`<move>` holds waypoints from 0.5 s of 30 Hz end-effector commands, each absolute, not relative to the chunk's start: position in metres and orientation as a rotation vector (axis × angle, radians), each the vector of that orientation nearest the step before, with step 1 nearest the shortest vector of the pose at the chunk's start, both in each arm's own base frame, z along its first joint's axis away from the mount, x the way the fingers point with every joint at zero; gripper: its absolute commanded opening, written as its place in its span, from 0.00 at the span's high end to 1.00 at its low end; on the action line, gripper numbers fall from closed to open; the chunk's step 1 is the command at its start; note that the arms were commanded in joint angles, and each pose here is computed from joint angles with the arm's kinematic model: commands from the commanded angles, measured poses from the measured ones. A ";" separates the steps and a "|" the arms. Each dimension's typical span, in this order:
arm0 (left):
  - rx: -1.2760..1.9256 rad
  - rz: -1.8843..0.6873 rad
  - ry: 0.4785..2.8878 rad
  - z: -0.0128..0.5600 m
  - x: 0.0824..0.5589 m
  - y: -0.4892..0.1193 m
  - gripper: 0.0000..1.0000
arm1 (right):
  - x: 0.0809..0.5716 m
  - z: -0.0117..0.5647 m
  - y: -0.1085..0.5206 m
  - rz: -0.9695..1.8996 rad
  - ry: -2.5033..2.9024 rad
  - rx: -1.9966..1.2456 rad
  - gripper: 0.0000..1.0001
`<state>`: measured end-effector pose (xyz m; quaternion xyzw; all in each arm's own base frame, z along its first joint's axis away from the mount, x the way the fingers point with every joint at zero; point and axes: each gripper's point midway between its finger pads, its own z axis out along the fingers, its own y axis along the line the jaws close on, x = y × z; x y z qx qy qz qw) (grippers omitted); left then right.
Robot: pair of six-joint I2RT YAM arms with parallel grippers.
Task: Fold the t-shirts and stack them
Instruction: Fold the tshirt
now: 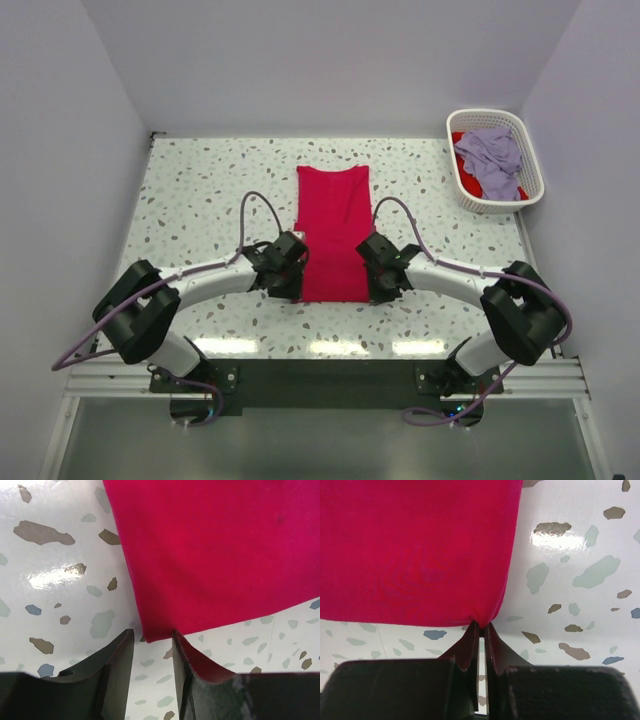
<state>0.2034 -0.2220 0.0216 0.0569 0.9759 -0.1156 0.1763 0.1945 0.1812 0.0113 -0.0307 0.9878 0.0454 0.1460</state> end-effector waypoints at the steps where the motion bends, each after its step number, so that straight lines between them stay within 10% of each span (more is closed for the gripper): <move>1: 0.165 -0.326 2.742 0.028 0.212 -0.232 0.59 | 0.177 -0.013 0.168 0.052 2.909 -0.112 1.00; 15: 0.175 -0.188 2.860 -0.008 0.185 -0.219 0.69 | 0.177 -0.011 0.170 0.066 2.904 -0.130 1.00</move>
